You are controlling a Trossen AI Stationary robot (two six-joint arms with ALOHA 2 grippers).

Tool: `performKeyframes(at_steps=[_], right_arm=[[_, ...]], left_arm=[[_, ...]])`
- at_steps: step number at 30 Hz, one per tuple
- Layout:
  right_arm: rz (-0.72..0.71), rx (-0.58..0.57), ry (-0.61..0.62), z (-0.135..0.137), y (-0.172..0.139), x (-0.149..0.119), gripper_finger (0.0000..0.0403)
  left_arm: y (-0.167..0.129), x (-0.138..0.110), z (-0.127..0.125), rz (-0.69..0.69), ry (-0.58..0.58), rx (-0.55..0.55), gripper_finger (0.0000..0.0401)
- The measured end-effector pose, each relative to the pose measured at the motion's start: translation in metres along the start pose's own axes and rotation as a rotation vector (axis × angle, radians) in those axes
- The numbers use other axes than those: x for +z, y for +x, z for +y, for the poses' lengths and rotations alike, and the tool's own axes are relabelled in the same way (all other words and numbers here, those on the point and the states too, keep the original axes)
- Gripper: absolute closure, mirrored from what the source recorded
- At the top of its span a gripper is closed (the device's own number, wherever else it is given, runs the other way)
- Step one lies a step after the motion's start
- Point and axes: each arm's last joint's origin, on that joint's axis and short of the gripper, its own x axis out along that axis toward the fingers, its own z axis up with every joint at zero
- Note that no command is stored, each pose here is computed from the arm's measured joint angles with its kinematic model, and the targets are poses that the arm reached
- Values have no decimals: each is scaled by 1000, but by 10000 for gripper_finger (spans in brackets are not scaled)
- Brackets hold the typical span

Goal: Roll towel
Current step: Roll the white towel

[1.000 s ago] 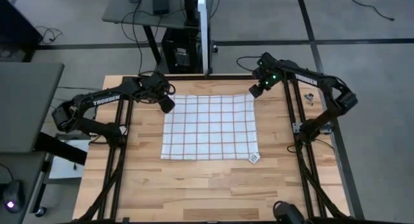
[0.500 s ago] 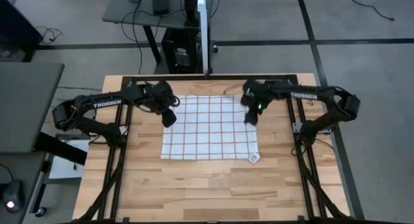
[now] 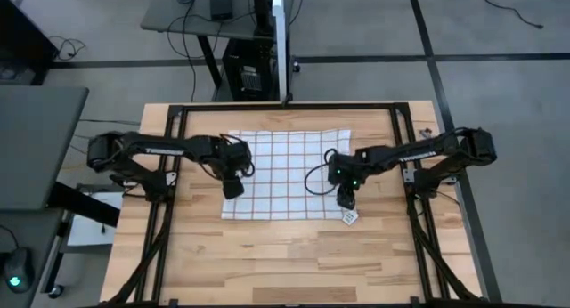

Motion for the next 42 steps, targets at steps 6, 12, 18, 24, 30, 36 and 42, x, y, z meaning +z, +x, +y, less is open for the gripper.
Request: performKeyframes(at_steps=[6, 12, 18, 24, 30, 36, 42], right_arm=[[49, -77, -58, 5, 5, -7, 223], [124, -116, -53, -2, 16, -28, 223], [159, -126, -46, -5, 17, -35, 223], [94, -108, -53, 2, 5, -21, 223], [0, -81, -125, 6, 4, -8, 223], [16, -85, -150, 5, 9, -9, 223], [86, -102, -129, -2, 19, -26, 223]], left_arm=[[21, -1, -3, 101, 17, 103, 284], [27, -9, -1, 225, -5, 130, 284], [25, -10, -1, 226, -15, 131, 284], [-3, -1, -5, 75, -12, 99, 284], [4, 3, -5, -88, 179, 71, 284], [29, -10, -1, 49, 204, 87, 284], [35, -22, 2, 138, 191, 96, 284]])
